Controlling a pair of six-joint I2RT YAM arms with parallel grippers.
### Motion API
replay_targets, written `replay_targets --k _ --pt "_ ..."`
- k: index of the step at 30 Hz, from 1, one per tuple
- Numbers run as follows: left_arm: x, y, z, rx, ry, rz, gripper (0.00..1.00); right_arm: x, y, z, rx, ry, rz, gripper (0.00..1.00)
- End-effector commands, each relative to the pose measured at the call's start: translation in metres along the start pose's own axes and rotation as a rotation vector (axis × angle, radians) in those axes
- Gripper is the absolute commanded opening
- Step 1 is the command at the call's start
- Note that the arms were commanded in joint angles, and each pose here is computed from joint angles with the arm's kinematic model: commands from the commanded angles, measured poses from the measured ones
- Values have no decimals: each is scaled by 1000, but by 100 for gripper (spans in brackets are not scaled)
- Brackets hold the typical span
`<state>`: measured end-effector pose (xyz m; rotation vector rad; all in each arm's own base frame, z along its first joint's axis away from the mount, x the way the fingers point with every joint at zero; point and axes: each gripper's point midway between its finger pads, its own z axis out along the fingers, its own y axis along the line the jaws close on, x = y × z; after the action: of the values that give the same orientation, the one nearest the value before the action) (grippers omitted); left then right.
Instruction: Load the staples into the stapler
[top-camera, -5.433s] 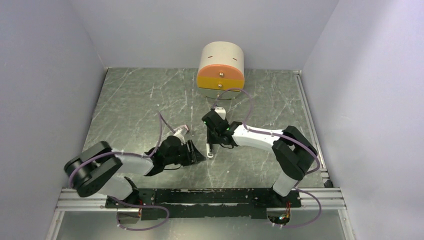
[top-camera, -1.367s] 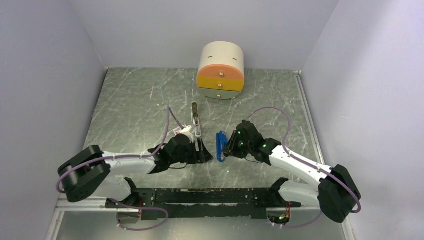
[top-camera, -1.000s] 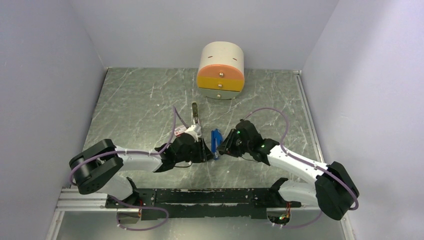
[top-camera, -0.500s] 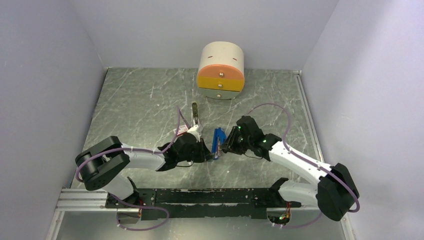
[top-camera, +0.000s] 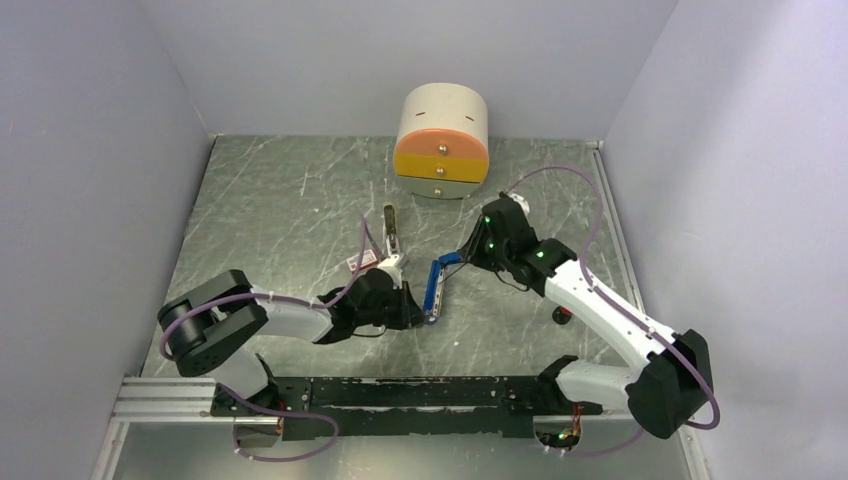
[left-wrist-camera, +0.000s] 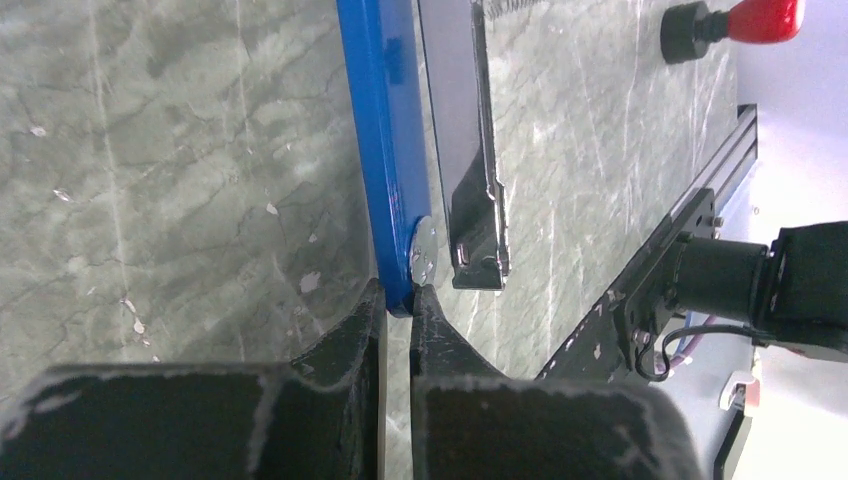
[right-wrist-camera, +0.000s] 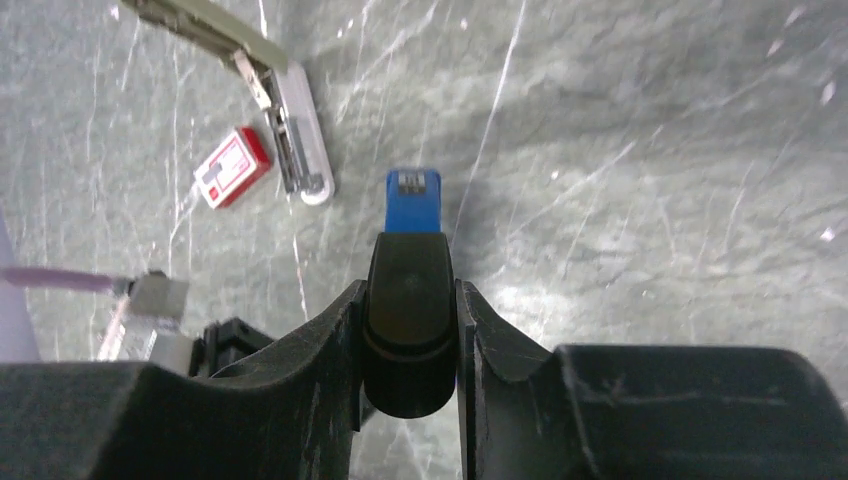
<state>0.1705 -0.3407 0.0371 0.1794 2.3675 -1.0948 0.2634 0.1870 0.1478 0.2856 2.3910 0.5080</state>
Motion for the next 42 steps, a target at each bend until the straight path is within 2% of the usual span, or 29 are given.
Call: replay_targets --k 1,24,31,36,42 --pt "43 15 -5 -6 146 73 5 -74 -12 7 102 -251 -28 19" --pt "55 36 -6 -97 166 38 5 -86 -15 87 99 -127 -156 31" --pt "55 43 -6 -134 161 33 5 -55 -8 106 20 18 -211 34" --pt "57 48 -7 -154 163 36 5 -45 -11 113 12 54 -217 39" --pt "55 44 -8 -141 153 9 5 -41 0 109 -54 74 -216 52"
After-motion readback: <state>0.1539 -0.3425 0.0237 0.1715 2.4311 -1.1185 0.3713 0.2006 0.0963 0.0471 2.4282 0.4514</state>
